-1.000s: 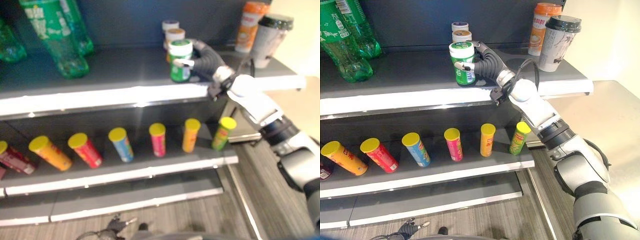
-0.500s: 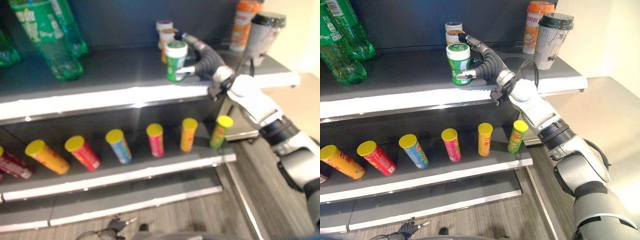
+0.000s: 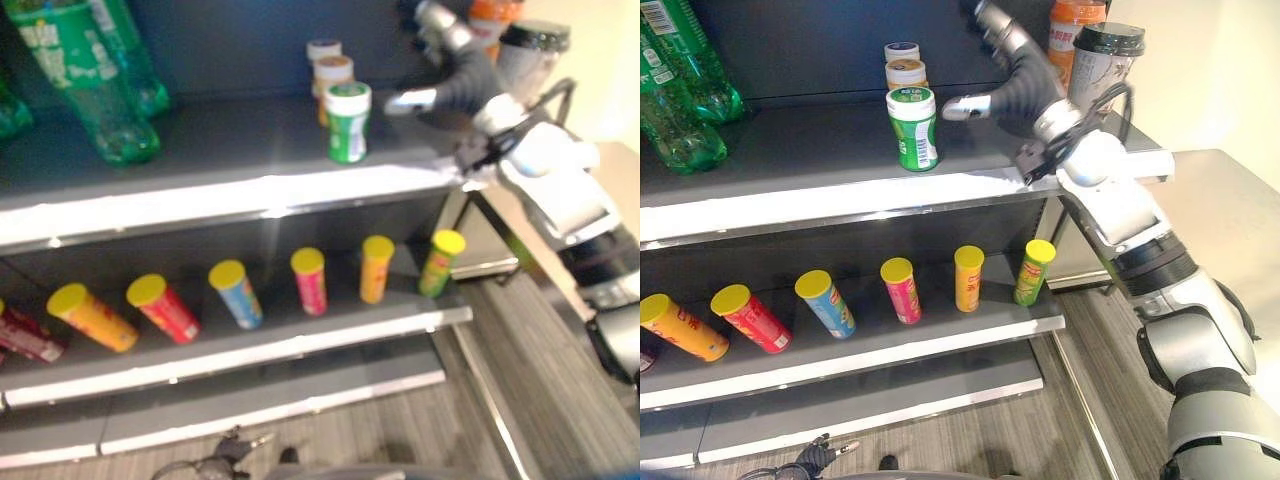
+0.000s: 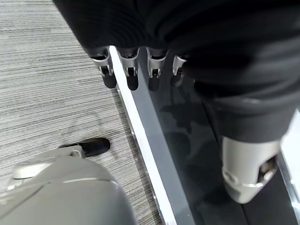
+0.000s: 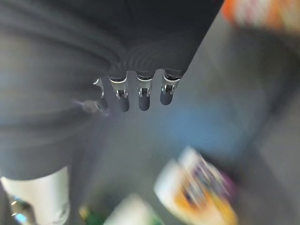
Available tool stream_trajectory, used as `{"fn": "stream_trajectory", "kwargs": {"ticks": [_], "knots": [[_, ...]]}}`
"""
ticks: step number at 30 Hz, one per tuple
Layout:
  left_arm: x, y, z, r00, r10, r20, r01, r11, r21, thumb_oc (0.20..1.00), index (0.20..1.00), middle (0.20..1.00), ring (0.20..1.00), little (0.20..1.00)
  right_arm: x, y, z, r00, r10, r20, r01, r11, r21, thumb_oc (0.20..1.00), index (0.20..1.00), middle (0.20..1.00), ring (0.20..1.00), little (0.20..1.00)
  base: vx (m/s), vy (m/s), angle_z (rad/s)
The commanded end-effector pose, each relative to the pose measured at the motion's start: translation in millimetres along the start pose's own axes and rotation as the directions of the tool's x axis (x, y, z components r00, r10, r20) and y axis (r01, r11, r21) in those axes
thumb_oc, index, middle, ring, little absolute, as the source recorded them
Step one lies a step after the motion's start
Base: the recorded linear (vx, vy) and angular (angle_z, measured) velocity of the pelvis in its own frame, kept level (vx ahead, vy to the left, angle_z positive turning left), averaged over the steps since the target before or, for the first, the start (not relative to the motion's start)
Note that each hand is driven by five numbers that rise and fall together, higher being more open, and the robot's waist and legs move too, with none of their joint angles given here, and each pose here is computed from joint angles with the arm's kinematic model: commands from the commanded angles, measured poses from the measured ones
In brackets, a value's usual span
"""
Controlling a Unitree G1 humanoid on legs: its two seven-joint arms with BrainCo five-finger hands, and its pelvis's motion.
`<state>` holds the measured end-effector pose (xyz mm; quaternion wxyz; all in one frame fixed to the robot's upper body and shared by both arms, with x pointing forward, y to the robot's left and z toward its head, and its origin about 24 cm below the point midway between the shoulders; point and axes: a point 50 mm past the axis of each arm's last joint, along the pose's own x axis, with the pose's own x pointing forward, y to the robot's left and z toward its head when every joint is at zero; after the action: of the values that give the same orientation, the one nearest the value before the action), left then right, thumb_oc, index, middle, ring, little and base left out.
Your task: Put the goods on the table back onto the shelves and tidy them up.
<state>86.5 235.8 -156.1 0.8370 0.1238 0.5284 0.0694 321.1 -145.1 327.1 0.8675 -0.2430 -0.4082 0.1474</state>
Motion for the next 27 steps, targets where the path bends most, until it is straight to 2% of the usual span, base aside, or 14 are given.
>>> {"fn": "stream_trajectory", "kwargs": {"ticks": [1,5,6,9,11,12,17,18,21,22,23,24,25,27], "knots": [[5,31,17,0.995,0.087,0.044,-0.088,0.996,0.028,1.0,1.0,1.0,1.0,1.0,-9,-18,31,0.982,-0.072,0.172,0.08,0.996,-0.04,1.0,1.0,1.0,1.0,1.0,0.0,0.009,-0.04],[5,31,17,0.995,0.087,0.044,-0.089,0.996,0.028,1.0,1.0,1.0,1.0,1.0,-9,-18,31,0.982,-0.072,0.172,0.08,0.996,-0.04,1.0,1.0,1.0,1.0,1.0,-0.01,0.005,-0.13],[6,31,25,0.994,0.077,0.071,-0.081,0.995,0.055,1.0,1.0,1.0,1.0,1.0,-29,-14,53,0.964,0.038,0.262,-0.027,0.999,-0.044,1.0,1.0,1.0,1.0,1.0,-0.03,0.018,-0.11],[6,31,28,0.995,0.065,0.081,-0.072,0.994,0.077,1.0,1.0,1.0,1.0,1.0,-36,-8,59,0.956,0.111,0.272,-0.1,0.994,-0.053,1.0,1.0,1.0,1.0,1.0,-0.02,0.004,-0.14],[7,29,35,0.993,0.048,0.111,-0.058,0.994,0.087,1.0,1.0,1.0,1.0,1.0,-47,1,55,0.95,0.19,0.248,-0.195,0.981,-0.005,1.0,1.0,1.0,1.0,1.0,-0.07,0.023,-0.26],[7,27,37,0.992,0.037,0.121,-0.047,0.995,0.087,1.0,1.0,1.0,1.0,1.0,-60,9,46,0.949,0.229,0.218,-0.25,0.965,0.074,1.0,1.0,1.0,1.0,1.0,-0.04,0.02,-0.13],[7,25,43,0.99,0.02,0.143,-0.033,0.995,0.092,1.0,1.0,1.0,1.0,1.0,-88,22,33,0.943,0.292,0.162,-0.321,0.924,0.206,1.0,1.0,1.0,1.0,1.0,-0.03,0.021,-0.17],[6,22,43,0.988,0.006,0.153,-0.021,0.995,0.095,1.0,1.0,1.0,1.0,1.0,-105,33,24,0.939,0.321,0.127,-0.345,0.885,0.312,1.0,1.0,1.0,1.0,1.0,-0.03,0.017,-0.15],[5,20,40,0.988,-0.002,0.153,-0.013,0.995,0.096,1.0,1.0,1.0,1.0,1.0,-141,56,-9,0.941,0.337,-0.022,-0.273,0.798,0.537,1.0,1.0,1.0,1.0,1.0,-0.05,0.017,-0.27],[5,21,38,0.989,-0.005,0.15,-0.01,0.995,0.094,1.0,1.0,1.0,1.0,1.0,-159,66,-24,0.926,0.362,-0.105,-0.23,0.764,0.603,1.0,1.0,1.0,1.0,1.0,-0.04,0.015,-0.28],[5,21,38,0.989,-0.005,0.15,-0.01,0.995,0.094,1.0,1.0,1.0,1.0,1.0,-159,66,-24,0.926,0.362,-0.106,-0.23,0.764,0.603,1.0,1.0,1.0,1.0,1.0,-0.05,0.024,-0.2],[4,19,40,0.987,-0.015,0.157,-0.001,0.995,0.103,1.0,1.0,1.0,1.0,1.0,-192,86,-47,0.857,0.447,-0.256,-0.184,0.729,0.659,1.0,1.0,1.0,1.0,1.0,-0.04,0.018,-0.12],[4,19,40,0.987,-0.02,0.158,0.004,0.994,0.105,1.0,1.0,1.0,1.0,1.0,-208,96,-58,0.817,0.483,-0.314,-0.157,0.711,0.685,1.0,1.0,1.0,1.0,1.0,-0.06,0.022,-0.07],[4,15,46,0.982,-0.035,0.184,0.015,0.994,0.107,1.0,1.0,1.0,1.0,1.0,-243,113,-83,0.711,0.522,-0.471,-0.075,0.723,0.687,1.0,1.0,1.0,1.0,1.0,-0.04,0.013,-0.06]]}}
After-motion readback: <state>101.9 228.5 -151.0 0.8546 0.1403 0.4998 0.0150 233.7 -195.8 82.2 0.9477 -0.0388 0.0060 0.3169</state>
